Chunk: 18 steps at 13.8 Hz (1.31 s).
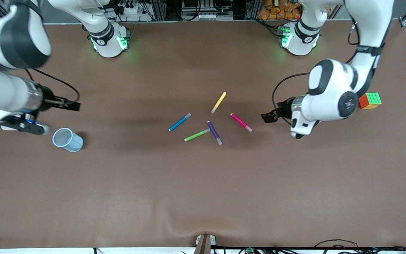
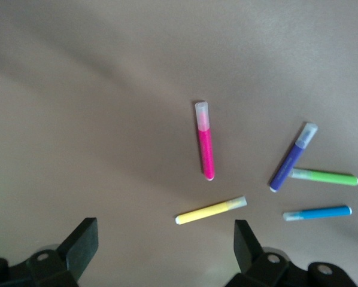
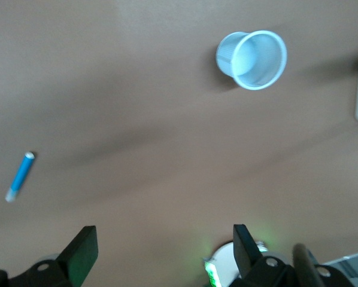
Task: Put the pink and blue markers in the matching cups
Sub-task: 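Reach the left gripper to the pink marker while the right gripper reaches the blue marker, then grasp the pink marker with the left gripper while the right gripper grasps the blue marker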
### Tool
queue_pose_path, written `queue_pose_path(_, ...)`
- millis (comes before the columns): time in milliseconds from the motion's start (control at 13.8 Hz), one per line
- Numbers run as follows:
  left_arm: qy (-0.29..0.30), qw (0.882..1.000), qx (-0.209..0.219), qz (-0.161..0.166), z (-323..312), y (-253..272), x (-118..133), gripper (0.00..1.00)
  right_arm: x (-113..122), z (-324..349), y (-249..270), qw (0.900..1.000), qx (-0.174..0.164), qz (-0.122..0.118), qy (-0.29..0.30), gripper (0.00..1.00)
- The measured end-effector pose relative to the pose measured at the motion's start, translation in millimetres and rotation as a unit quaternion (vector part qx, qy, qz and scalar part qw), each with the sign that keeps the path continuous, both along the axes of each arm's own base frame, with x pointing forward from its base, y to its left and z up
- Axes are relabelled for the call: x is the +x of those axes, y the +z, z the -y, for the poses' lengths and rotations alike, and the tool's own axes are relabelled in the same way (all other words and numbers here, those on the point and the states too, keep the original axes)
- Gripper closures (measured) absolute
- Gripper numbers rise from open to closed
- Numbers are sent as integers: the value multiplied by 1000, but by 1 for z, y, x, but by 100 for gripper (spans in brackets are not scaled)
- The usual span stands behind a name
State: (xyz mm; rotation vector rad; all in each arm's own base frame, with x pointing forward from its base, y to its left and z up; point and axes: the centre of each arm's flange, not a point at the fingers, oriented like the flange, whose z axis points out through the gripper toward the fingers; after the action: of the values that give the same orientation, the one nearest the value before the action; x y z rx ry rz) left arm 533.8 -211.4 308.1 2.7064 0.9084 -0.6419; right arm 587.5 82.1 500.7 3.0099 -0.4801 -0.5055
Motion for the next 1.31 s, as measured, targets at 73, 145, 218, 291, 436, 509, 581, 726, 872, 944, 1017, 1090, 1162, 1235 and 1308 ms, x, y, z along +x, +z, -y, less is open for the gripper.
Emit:
queue_pose_path(73, 7, 1000, 1, -6, 3, -14, 1, 0, 2, -4, -14, 1000, 9, 5, -24, 0)
queue_pose_path(145, 12, 1000, -1, -12, 5, -28, 1, 0, 3, -9, -27, 999, 15, 9, -46, 0)
queue_pose_path(218, 19, 1000, -4, -16, 6, -41, 2, 0, 3, -17, -39, 998, 16, 13, -63, 0)
queue_pose_path(291, 25, 999, -8, -19, 9, -52, 3, 0, 2, -30, -49, 997, 12, 16, -78, 0)
queue_pose_path(436, 30, 999, -11, -21, 18, -73, 1, 0, -4, -66, -69, 994, -2, 25, -110, 0)
queue_pose_path(509, 29, 999, -11, -26, 22, -84, -1, 0, -8, -86, -81, 992, -8, 31, -126, 0)
queue_pose_path(581, 29, 999, -11, -33, 24, -94, -3, 0, -14, -108, -95, 989, -14, 39, -141, 0)
queue_pose_path(726, 31, 999, -10, -44, 24, -110, -5, 0, -26, -153, -123, 984, -22, 57, -167, 0)
queue_pose_path(872, 33, 998, -12, -46, 25, -117, -2, 0, -37, -192, -150, 979, -29, 69, -191, 0)
queue_pose_path(944, 34, 998, -14, -45, 26, -118, 1, 0, -41, -209, -163, 976, -31, 74, -202, 0)
queue_pose_path(1017, 35, 998, -16, -44, 27, -119, 4, 1, -45, -226, -175, 973, -32, 80, -213, 0)
queue_pose_path(1090, 36, 998, -18, -43, 29, -121, 8, 3, -50, -243, -188, 971, -32, 87, -222, 0)
queue_pose_path(1162, 37, 998, -21, -44, 30, -125, 12, 3, -55, -260, -201, 968, -31, 93, -232, 0)
queue_pose_path(1235, 38, 998, -23, -46, 31, -130, 15, 8, -60, -273, -213, 965, -31, 98, -241, 0)
queue_pose_path(1308, 39, 998, -24, -49, 33, -136, 17, 18, -65, -284, -225, 963, -32, 100, -247, 0)
